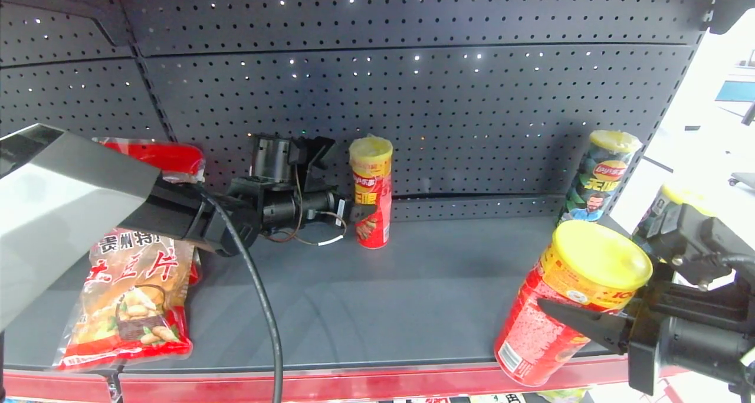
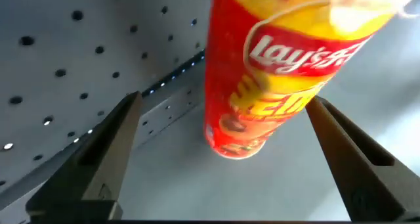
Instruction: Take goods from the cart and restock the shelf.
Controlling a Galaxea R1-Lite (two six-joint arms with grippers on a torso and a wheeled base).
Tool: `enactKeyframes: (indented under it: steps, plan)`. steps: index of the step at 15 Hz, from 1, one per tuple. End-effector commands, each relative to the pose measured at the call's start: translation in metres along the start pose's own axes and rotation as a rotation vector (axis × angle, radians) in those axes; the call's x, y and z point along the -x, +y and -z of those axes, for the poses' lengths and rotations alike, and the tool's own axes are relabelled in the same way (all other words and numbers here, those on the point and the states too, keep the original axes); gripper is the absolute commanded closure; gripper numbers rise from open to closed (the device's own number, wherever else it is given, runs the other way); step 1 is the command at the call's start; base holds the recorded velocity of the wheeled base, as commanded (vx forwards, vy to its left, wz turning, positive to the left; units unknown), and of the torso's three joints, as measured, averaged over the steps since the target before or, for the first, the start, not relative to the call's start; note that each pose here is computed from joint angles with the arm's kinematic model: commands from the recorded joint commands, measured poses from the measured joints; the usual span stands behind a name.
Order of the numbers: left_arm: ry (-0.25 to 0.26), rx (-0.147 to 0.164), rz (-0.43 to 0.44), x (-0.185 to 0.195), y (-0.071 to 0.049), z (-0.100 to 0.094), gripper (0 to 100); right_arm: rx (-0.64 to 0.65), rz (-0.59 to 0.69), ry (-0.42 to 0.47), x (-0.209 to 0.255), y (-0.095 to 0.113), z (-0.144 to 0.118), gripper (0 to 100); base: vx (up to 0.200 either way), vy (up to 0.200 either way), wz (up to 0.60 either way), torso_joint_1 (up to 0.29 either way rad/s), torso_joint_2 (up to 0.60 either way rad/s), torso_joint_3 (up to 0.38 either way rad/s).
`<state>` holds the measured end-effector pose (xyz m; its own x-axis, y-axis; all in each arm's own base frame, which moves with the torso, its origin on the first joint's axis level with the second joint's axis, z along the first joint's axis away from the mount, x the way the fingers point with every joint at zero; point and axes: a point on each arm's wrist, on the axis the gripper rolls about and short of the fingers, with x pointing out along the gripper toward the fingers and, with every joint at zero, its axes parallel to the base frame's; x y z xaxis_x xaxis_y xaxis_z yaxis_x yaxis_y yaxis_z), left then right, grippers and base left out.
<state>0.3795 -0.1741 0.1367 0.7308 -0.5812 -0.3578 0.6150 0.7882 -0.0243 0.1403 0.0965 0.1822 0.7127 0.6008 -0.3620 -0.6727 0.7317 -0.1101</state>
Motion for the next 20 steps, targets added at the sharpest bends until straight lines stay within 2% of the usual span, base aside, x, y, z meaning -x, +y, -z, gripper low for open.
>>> enactKeyframes:
  steps: [1, 2, 6, 16, 17, 20]
  plan:
    - [-0.010, -0.005, 0.005, -0.005, -0.001, -0.002, 0, 0.000, -0.001, 0.003, 0.000, 0.000, 0.001, 100, 0.000, 0.000, 0.00, 0.000, 0.00, 0.000]
    - [-0.028, -0.011, 0.007, -0.010, -0.002, -0.007, 0, 0.000, -0.002, 0.009, 0.000, 0.001, 0.003, 100, 0.000, 0.000, 0.00, 0.000, 0.00, 0.000]
    - [-0.029, -0.019, 0.033, -0.020, -0.011, -0.006, 0, 0.000, -0.002, 0.011, 0.004, 0.001, 0.006, 100, 0.000, 0.000, 0.00, 0.000, 0.00, 0.000]
    - [-0.040, -0.021, 0.020, -0.030, -0.008, -0.007, 0, -0.001, -0.003, 0.014, 0.004, 0.002, 0.008, 100, 0.000, 0.000, 0.00, 0.000, 0.00, 0.000]
    - [-0.049, -0.023, 0.012, -0.030, -0.008, -0.009, 100, -0.002, -0.002, 0.011, 0.005, 0.002, 0.008, 100, 0.000, 0.000, 0.00, 0.000, 0.00, 0.000]
    - [-0.051, -0.024, 0.010, -0.029, -0.009, -0.011, 100, -0.001, -0.003, 0.012, 0.006, 0.002, 0.009, 100, 0.000, 0.000, 0.00, 0.000, 0.00, 0.000]
